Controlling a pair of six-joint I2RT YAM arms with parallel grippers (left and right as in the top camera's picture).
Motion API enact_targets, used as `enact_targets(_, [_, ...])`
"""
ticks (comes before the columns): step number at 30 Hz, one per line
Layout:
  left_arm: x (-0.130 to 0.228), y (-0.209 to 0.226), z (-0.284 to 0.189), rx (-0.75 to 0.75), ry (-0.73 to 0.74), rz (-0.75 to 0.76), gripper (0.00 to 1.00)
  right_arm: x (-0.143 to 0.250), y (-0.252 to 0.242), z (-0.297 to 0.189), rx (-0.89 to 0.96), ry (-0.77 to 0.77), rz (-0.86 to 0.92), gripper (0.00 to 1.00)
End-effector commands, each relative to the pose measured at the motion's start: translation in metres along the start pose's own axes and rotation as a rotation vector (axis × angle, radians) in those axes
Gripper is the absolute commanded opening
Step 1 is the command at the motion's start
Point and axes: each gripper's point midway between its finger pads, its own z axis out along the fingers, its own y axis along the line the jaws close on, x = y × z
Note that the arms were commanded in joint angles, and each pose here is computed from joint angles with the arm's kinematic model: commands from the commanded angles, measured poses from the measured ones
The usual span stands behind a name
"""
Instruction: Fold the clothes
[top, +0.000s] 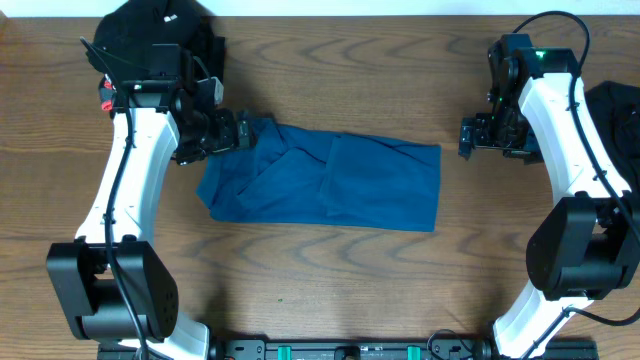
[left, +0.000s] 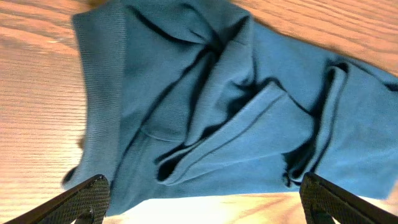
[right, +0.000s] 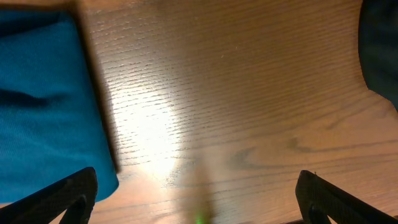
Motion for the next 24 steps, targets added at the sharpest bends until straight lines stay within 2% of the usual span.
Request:
enact_targets(1, [-0.006, 0.020, 0.004, -0.089, -0.002, -0.005, 0.98, -0.004, 0.001, -0.001, -0.001, -0.006, 0.016, 0.99])
enact_targets(11, [-0.006, 0.071, 0.048, -0.134, 0.107, -0.013, 0.98, -0.002, 0.001, -0.001, -0.003, 0.001, 0.010, 0.99])
enact_targets(24, [-0.004, 0.066, 0.085, 0.086, 0.168, 0.032, 0.98, 0.000, 0.002, -0.001, -0.009, 0.009, 0.007, 0.99])
